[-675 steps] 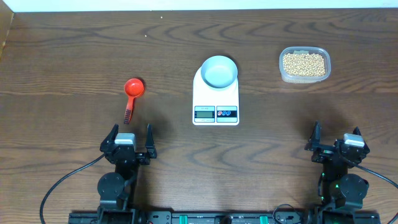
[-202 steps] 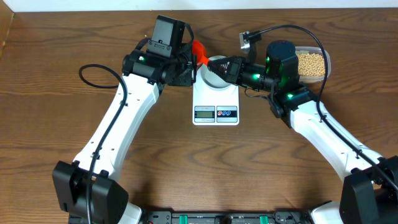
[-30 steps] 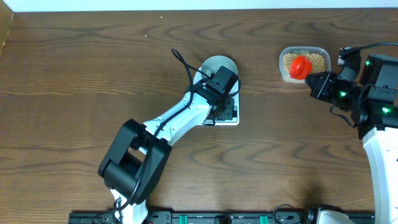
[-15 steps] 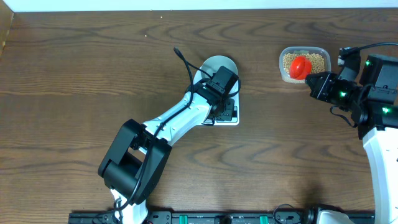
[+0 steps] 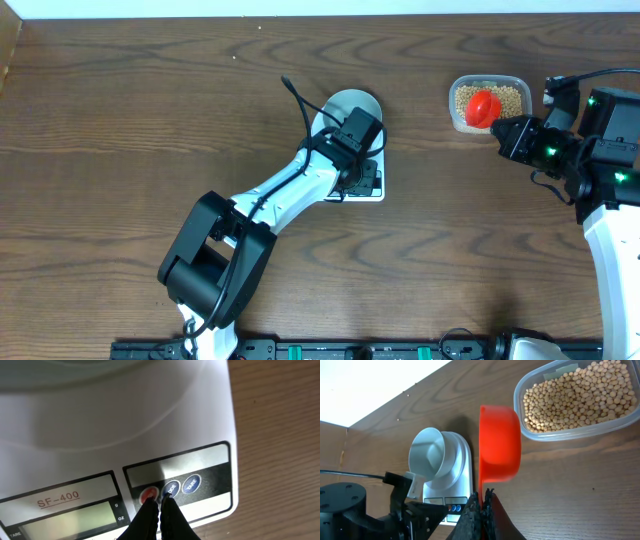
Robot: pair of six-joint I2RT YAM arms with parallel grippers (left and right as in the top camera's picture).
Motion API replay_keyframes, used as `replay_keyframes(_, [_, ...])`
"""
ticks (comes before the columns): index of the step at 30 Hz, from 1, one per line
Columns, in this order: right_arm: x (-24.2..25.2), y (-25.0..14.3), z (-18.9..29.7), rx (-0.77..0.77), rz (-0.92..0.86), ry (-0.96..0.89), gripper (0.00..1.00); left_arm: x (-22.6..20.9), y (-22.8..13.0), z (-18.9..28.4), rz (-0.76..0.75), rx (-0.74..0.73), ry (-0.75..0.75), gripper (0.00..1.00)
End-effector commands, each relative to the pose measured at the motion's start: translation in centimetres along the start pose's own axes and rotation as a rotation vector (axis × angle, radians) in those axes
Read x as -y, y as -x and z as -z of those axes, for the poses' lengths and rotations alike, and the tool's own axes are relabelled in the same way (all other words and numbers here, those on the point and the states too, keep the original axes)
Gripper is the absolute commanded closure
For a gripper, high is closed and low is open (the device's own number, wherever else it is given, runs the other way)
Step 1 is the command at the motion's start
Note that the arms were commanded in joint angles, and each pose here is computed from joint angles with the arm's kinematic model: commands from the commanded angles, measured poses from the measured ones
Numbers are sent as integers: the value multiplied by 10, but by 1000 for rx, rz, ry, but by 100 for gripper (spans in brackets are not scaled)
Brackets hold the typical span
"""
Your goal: Scoop item into bowl and weigh 50g on scale
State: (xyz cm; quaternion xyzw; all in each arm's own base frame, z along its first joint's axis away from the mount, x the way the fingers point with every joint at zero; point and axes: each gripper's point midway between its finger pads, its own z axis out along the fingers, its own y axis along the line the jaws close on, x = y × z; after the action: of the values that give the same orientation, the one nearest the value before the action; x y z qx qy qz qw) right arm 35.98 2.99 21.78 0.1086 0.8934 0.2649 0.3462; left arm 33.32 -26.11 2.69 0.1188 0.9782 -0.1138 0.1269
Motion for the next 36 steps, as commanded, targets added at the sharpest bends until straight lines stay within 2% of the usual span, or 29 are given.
replay_keyframes(1, [1,8,5,24,21,-4,99,-7,-6,-8,-12,-14,25,93])
replay_keyframes(36, [2,8,5,23,30,-12,99,-12,-13,-24,-24,-45,45,93])
